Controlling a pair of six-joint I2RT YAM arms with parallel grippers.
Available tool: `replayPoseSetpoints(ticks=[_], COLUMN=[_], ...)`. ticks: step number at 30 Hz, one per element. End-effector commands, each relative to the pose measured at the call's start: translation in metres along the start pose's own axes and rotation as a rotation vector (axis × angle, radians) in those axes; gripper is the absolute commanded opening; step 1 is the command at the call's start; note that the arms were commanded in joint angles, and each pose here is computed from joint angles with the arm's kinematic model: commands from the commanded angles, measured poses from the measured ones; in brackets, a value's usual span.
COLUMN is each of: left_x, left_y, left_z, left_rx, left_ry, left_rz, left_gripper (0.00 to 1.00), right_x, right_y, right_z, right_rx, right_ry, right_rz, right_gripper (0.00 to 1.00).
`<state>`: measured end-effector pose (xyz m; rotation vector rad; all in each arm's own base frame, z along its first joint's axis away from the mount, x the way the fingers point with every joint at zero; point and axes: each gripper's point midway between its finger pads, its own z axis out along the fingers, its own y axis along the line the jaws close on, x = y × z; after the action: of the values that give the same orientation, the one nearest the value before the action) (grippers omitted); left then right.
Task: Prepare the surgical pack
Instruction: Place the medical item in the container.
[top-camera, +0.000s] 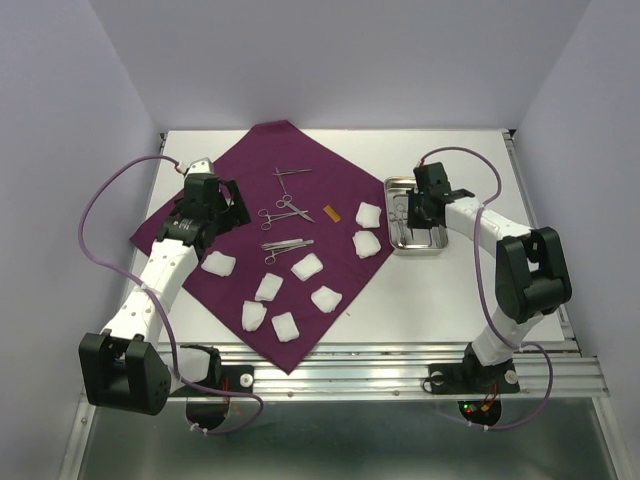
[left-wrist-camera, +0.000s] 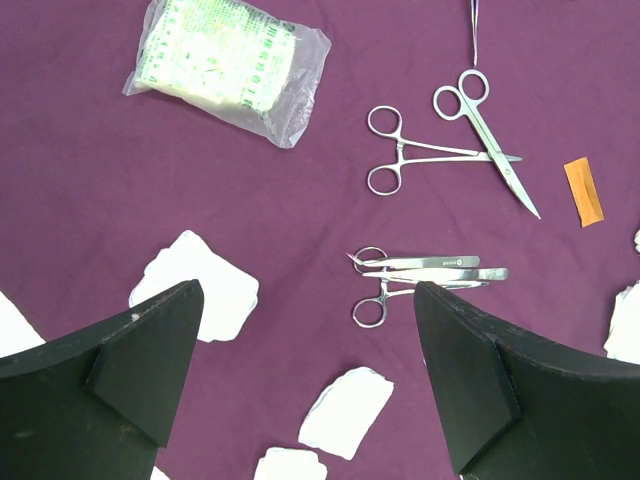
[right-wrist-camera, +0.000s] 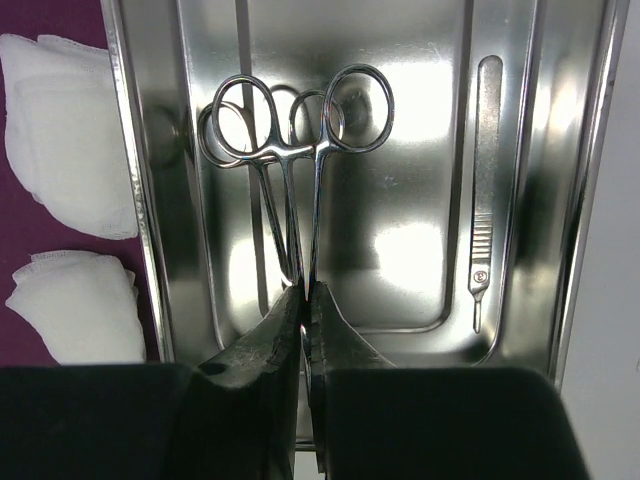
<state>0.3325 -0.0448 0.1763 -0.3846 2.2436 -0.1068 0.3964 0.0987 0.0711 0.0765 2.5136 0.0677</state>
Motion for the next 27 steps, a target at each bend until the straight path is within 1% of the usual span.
replayPoseSetpoints(ticks=[1,7,10,11,13,16,22,24,27], left_x=[-0.011,-0.01,-0.011,-0.012,-0.012,-0.013,-0.015,-0.015,-0.013], left_y=[-0.003,-0.005,-0.006,-0.006,-0.007,-0.007,-0.006,-0.005,-0.003], left_z=[-0.002,-0.001,-0.001,-0.001,-0.002,-0.003,-0.007,-0.008,-0.009], left_rx=[0.015,0.026,0.028,0.03,0.032,0.03,0.03,0.028,0.023], left_ry=[-0.038,-0.038,-0.035,-0.038,-0.039,-0.04,-0.05,-0.052,-0.049], left_rz=[-0.01,-0.015,-0.014,-0.016,-0.017,-0.015,-0.014,-0.014,-0.015], left_gripper=[0.99,0.99,0.99,0.99,0.99,0.99,0.99,0.99,0.99], right_x=[-0.009,0.006,0.008,0.007,0.003,-0.012,-0.047,-0.057,-0.058], right_y=[0.011,0.014,0.014,0.014,0.013,0.011,0.02,0.041,0.074], right_z=[0.002,0.008,0.007,0.006,0.002,-0.009,-0.034,-0.042,-0.046], right_rx=[-0.05,-0.073,-0.078,-0.079,-0.07,-0.058,-0.069,-0.096,-0.141], right_ry=[-0.044,-0.002,0.001,0.0,-0.009,-0.045,-0.119,-0.15,-0.159], right_rz=[0.025,0.015,0.007,0.006,0.002,0.002,-0.005,-0.031,-0.077], right_gripper=[0.01,0.02,0.15,0.26,0.4,0.46,0.47,0.47,0.47])
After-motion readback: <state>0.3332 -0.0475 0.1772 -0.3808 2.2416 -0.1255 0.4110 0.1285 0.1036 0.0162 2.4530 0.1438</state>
